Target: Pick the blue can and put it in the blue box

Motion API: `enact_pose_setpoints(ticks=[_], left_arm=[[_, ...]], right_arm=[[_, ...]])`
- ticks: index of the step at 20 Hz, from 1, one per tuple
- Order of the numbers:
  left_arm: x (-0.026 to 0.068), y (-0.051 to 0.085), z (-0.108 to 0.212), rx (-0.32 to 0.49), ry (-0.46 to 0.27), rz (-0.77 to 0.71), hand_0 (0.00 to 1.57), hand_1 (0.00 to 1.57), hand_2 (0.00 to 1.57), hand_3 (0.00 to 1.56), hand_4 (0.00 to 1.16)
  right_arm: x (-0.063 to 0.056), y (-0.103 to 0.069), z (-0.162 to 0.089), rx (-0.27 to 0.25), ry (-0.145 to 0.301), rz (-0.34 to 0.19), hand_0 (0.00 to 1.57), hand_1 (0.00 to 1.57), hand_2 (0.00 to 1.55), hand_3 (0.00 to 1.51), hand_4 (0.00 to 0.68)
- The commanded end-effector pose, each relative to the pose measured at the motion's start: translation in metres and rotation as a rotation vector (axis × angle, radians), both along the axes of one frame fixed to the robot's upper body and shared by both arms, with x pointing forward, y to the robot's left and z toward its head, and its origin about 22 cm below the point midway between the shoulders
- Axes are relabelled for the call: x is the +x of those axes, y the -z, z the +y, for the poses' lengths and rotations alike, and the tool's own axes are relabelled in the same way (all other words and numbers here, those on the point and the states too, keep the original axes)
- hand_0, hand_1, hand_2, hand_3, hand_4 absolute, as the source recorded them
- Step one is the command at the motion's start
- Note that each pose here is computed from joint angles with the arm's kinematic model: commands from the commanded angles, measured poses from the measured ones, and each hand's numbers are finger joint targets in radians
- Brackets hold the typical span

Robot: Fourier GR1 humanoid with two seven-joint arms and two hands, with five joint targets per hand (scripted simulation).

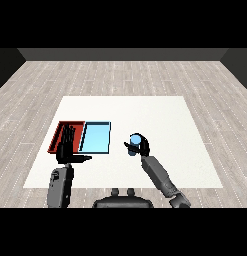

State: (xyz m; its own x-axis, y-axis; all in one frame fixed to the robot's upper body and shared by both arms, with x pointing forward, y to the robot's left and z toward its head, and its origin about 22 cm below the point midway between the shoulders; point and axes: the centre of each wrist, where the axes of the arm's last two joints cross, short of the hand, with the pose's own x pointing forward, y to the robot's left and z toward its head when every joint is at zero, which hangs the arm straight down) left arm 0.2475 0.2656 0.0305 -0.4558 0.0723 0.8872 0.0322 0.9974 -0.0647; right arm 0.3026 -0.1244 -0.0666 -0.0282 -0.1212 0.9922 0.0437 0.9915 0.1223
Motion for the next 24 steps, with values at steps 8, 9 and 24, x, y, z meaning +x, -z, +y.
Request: enact_pose_setpoints(ticks=[8,9,24], left_arm=[[-0.0119,0.008,-0.001,0.047,0.014,0.019,0.0,0.0,0.0,0.0,0.0],[0.0032,-0.003,-0.005,0.054,0.034,0.021,0.0,0.0,0.0,0.0,0.0],[0.0102,0.012,-0.066,0.083,0.183,0.15,0.0,0.0,0.0,0.0,0.0]], right_arm=[[0.012,-0.034,0.013,-0.081,0.014,-0.038,1.49,1.49,1.46,1.41,0.645],[-0.002,-0.044,0.009,-0.104,0.019,-0.059,1.45,1.45,1.45,1.4,0.629],[-0.009,-0.133,-0.016,-0.251,-0.032,-0.279,1.42,1.42,1.45,1.4,0.616]])
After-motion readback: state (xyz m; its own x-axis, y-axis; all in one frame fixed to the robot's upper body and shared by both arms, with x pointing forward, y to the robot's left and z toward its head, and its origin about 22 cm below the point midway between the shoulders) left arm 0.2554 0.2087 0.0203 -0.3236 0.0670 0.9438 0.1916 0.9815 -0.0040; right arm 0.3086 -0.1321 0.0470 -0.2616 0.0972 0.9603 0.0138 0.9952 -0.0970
